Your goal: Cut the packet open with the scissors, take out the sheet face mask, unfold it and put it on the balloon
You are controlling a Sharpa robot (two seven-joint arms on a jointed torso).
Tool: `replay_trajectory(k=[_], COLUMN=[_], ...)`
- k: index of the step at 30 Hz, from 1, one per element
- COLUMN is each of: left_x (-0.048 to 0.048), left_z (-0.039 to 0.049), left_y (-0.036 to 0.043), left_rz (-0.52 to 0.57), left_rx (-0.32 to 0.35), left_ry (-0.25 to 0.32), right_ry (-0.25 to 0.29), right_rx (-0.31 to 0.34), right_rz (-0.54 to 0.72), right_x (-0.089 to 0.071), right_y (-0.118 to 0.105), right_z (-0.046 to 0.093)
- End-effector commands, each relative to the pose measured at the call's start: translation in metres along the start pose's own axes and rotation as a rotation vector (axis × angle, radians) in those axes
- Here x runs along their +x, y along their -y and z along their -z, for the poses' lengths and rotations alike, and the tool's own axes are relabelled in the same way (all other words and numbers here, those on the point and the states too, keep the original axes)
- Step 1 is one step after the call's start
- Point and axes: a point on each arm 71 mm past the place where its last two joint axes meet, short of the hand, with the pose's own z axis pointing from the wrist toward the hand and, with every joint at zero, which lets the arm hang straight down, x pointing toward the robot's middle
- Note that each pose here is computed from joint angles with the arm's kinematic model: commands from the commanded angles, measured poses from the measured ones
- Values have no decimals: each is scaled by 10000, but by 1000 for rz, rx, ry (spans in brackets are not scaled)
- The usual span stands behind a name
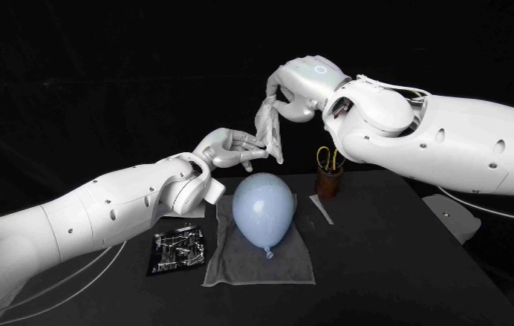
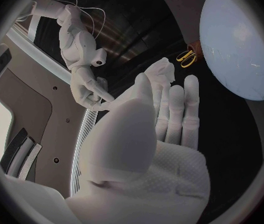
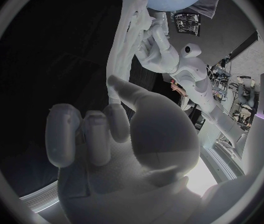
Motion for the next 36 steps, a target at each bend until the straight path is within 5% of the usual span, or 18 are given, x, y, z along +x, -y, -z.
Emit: replay_trajectory(k=[1,36], left_x=[-9,33], left_z=[-5,-20], left_y=[1,-2], left_rz=[-5,-42], left_rx=[-5,-19], left_ry=[2,-20], right_ry=[0,-4], right_rx=[-2,-22], right_rz=[6,-2], right_x=[-3,9], right_y=[-10,-107], right_z=[-1,-49])
